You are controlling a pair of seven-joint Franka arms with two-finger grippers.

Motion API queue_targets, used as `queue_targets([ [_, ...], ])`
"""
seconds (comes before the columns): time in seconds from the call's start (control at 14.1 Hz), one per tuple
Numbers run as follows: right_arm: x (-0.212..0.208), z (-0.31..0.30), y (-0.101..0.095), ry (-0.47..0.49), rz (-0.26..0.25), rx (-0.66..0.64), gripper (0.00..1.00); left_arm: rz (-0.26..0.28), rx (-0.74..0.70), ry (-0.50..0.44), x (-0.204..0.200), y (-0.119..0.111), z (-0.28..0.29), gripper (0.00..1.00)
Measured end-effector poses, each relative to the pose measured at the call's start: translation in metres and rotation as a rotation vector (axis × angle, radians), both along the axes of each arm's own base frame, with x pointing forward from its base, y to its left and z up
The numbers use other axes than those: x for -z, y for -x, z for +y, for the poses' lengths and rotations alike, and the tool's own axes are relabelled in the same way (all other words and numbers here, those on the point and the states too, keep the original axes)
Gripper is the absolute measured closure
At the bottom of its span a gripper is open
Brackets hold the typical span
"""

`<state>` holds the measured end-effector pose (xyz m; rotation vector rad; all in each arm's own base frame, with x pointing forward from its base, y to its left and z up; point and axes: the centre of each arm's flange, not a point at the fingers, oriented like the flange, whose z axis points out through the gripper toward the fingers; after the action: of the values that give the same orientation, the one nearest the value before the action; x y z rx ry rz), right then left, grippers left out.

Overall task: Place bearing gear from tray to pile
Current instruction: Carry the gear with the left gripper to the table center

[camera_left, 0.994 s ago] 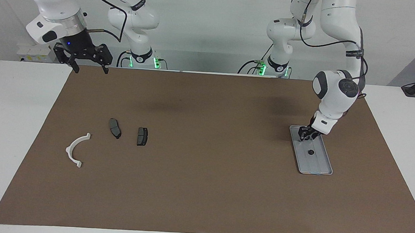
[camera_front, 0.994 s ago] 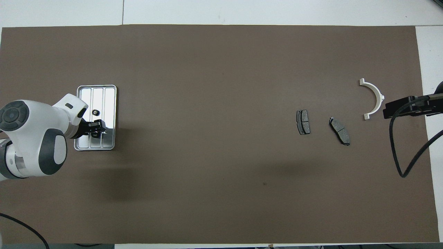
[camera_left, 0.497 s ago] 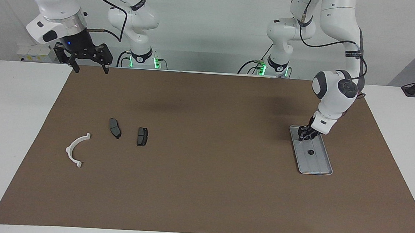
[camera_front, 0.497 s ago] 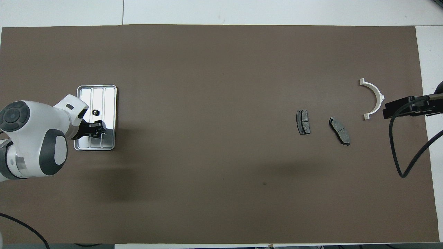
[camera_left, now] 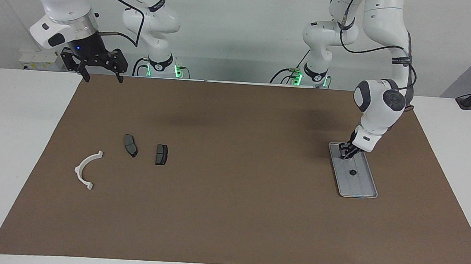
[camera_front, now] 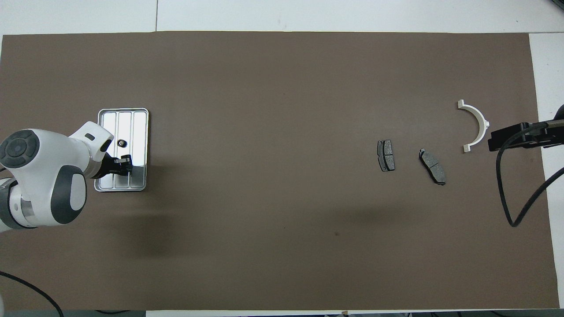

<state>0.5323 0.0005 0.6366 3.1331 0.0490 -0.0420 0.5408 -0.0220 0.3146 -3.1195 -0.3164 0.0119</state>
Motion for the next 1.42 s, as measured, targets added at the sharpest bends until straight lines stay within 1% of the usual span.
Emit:
queue_targets([
  [0.07,0.000,0.000,0.000,0.000,-0.001,0.000,0.00,0.001,-0.035,0.000,-0.015,-0.008,-0.026,0.66],
  [0.21,-0.001,0.000,0.001,0.000,-0.002,0.000,0.00,-0.014,-0.103,0.002,-0.053,-0.022,-0.099,0.66],
  [0.35,-0.001,0.000,0.001,0.000,-0.002,0.000,0.00,-0.042,-0.148,0.017,-0.081,-0.021,-0.178,0.66],
  [0.43,-0.001,0.000,0.001,0.000,-0.002,0.000,0.00,-0.053,-0.167,0.027,-0.086,-0.017,-0.211,0.66],
  [0.57,-0.001,0.000,0.001,0.000,-0.002,0.000,0.00,-0.048,-0.191,0.034,-0.077,-0.009,-0.265,0.66],
  [0.71,-0.001,0.000,0.001,0.000,-0.002,0.000,0.00,-0.028,-0.227,0.031,-0.048,-0.006,-0.314,0.66],
  [0.85,-0.001,0.000,0.001,0.000,-0.002,0.000,0.00,-0.035,-0.251,0.045,-0.025,-0.011,-0.339,0.66],
  [0.99,-0.001,0.000,0.001,0.000,-0.002,0.000,0.00,-0.039,-0.265,0.049,-0.014,-0.016,-0.339,0.66],
  [1.21,-0.001,0.000,0.001,0.000,-0.002,0.000,0.00,-0.050,-0.258,0.060,-0.008,-0.014,-0.346,0.66],
  [1.42,-0.001,0.000,0.001,0.000,-0.002,0.000,0.00,-0.048,-0.271,0.060,-0.003,-0.012,-0.349,0.66],
])
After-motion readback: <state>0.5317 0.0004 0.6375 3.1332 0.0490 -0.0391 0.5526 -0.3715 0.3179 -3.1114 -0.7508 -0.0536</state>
